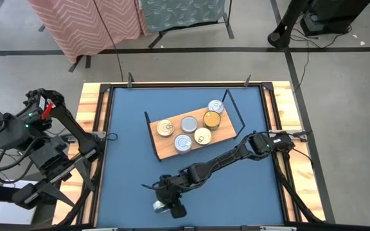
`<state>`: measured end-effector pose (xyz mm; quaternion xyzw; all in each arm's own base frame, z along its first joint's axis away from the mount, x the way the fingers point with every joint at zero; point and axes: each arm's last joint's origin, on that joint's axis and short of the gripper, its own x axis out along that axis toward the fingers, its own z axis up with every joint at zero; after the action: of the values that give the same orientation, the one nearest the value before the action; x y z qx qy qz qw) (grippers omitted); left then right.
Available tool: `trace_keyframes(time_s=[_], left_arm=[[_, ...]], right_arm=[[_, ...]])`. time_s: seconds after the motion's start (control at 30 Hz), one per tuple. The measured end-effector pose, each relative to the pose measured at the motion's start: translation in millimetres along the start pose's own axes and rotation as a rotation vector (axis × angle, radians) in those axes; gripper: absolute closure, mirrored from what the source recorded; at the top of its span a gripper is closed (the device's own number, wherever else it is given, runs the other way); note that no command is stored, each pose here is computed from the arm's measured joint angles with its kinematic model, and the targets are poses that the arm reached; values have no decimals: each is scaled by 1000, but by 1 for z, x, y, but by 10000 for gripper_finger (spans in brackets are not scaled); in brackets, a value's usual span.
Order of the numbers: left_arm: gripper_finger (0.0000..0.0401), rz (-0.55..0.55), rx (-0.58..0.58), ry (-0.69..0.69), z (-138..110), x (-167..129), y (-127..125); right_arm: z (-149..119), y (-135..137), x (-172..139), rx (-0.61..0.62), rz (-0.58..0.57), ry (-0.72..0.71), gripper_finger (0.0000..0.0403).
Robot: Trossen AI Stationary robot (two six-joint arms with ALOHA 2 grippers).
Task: Stack canned seafood by type on shelf
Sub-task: Stack the green tuna can on top of the green tuna can on the shelf
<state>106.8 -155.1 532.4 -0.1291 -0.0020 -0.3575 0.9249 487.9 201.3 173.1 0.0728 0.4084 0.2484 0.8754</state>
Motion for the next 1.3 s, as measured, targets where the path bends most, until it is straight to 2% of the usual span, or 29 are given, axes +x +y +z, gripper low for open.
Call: trace_keyframes(time_s=[0.17, 0.3, 0.4, 0.57, 0.73, 0.8, 0.97, 1.17, 1.3], left_arm=[[183, 0, 6, 0, 0, 0, 0], [183, 0, 28, 0, 0, 0, 0], [183, 0, 48, 0, 0, 0, 0], [183, 0, 52, 0, 0, 0, 0], [183, 0, 80, 0, 0, 1, 0], [183, 0, 81, 0, 0, 1, 0], [183, 3, 80, -6, -1, 5, -1], [183, 6, 77, -3, -4, 13, -3], [183, 5, 72, -5, -6, 19, -4]], right_arm=[[27, 7, -23, -18, -17, 3, 253], [56, 11, -63, -77, -110, 28, 253], [67, 14, -101, -123, -225, 16, 253], [62, 13, -169, -101, -503, 104, 253], [61, 3, -211, -87, -725, 135, 253], [61, -5, -217, -101, -772, 157, 253], [49, -38, -207, -135, -879, 343, 253], [34, -92, -187, -66, -926, 497, 253], [28, -119, -185, -10, -936, 536, 253]])
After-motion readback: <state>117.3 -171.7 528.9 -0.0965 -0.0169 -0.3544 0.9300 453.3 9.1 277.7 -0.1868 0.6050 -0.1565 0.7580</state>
